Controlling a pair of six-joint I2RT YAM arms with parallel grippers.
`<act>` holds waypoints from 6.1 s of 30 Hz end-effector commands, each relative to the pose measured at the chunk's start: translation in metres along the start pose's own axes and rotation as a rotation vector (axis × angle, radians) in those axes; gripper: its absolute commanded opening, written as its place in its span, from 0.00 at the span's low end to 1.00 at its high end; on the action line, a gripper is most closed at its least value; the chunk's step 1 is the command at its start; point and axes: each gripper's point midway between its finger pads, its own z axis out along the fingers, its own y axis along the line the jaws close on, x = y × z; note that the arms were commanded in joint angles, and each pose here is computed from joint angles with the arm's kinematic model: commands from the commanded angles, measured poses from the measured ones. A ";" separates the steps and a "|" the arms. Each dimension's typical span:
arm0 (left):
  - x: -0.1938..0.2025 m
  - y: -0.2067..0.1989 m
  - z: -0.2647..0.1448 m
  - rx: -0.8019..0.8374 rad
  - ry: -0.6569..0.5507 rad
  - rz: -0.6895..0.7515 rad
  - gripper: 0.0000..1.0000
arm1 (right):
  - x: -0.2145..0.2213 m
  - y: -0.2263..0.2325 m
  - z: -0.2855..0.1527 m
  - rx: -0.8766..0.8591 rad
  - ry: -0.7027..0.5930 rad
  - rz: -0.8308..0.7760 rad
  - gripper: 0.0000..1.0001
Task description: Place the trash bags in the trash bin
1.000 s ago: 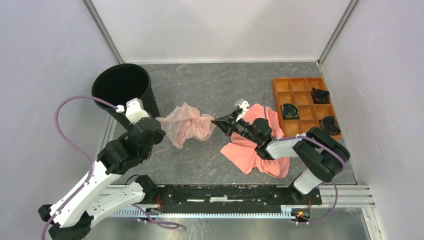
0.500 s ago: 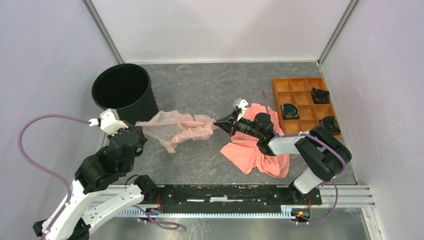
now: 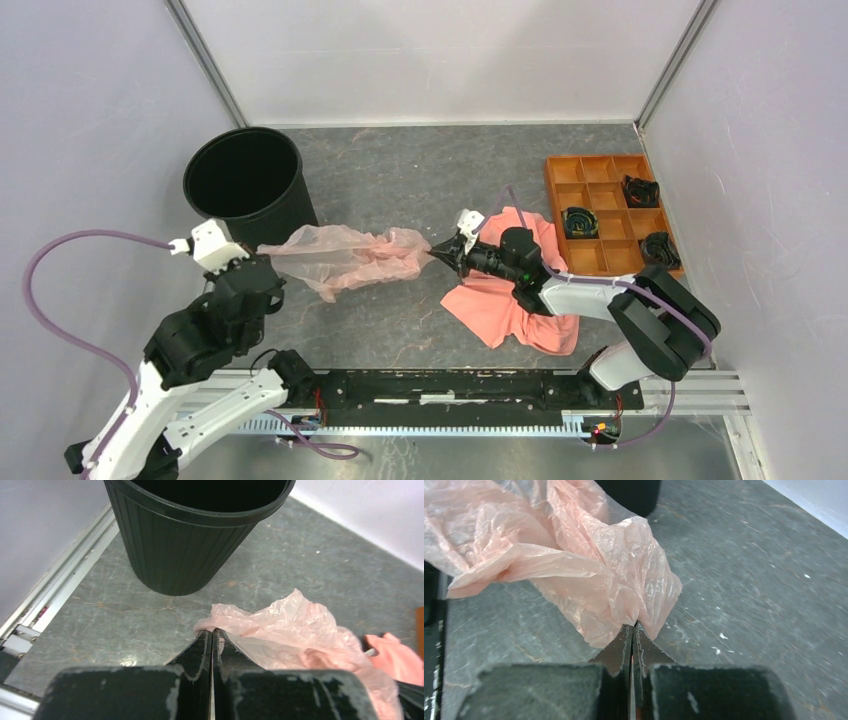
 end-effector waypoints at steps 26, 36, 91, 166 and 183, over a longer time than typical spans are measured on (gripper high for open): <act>-0.032 0.023 -0.012 -0.020 -0.118 -0.126 0.02 | 0.023 -0.088 -0.022 0.422 0.095 0.136 0.00; -0.029 -0.001 -0.011 0.075 -0.080 -0.100 0.02 | 0.037 -0.096 -0.018 0.314 0.058 0.345 0.00; 0.010 -0.124 -0.008 0.399 0.191 0.036 0.02 | -0.078 0.017 0.092 -0.130 -0.073 -0.388 0.55; 0.157 -0.100 0.040 0.130 0.442 0.018 0.61 | -0.057 -0.031 -0.005 -0.020 -0.374 0.351 0.00; 0.135 -0.134 0.041 0.255 0.401 0.077 0.02 | -0.072 -0.028 -0.012 -0.021 -0.377 0.277 0.00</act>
